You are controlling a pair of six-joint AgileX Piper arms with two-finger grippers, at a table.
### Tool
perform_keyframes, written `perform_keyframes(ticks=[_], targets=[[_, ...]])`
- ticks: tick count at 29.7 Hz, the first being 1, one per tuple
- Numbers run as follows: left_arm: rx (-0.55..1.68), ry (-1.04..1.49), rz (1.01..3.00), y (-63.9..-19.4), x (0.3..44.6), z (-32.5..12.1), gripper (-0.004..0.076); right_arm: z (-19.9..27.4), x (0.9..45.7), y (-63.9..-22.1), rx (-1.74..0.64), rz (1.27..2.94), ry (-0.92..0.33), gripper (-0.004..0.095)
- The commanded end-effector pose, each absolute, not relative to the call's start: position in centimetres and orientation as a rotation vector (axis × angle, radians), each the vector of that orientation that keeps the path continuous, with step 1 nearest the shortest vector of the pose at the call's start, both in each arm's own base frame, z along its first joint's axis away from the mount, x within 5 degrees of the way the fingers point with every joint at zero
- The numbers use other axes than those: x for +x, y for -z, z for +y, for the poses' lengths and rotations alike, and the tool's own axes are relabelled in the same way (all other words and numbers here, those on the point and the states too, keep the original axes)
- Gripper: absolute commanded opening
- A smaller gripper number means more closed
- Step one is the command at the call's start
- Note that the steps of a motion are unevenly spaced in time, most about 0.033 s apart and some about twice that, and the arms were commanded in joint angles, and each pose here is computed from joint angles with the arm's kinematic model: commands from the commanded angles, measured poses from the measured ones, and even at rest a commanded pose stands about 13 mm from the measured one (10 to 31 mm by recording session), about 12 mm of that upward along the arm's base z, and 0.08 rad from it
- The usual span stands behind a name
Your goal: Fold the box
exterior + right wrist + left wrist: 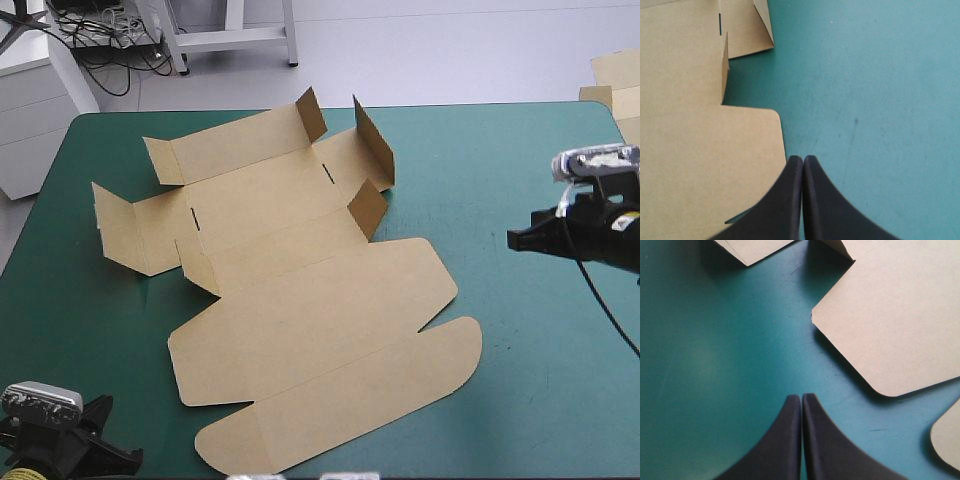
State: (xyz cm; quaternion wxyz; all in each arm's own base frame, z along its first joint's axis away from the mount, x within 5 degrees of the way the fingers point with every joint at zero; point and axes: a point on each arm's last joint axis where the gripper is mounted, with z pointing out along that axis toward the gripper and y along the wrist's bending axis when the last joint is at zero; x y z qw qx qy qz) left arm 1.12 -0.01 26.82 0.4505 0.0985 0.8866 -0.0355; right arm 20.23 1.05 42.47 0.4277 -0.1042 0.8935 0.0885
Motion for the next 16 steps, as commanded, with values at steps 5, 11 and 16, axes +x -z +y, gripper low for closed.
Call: perform_keyframes(ticks=[5, 11, 16], targets=[[0.237, 0.099, 2.122, -27.9, 1.5, -0.1, -0.001, 4.1, 25.5, -45.2, -0.39, 2.154, -0.311, 0.0003], [0.237, 0.099, 2.122, -27.9, 1.5, -0.1, -0.001, 8.5, 30.8, -44.8, -0.508, 2.185, -0.308, 0.0003], [0.237, 0.085, 2.121, -27.9, 1.5, 0.0, -0.001, 12.3, 34.5, -43.6, -0.59, 2.19, -0.356, 0.0002]])
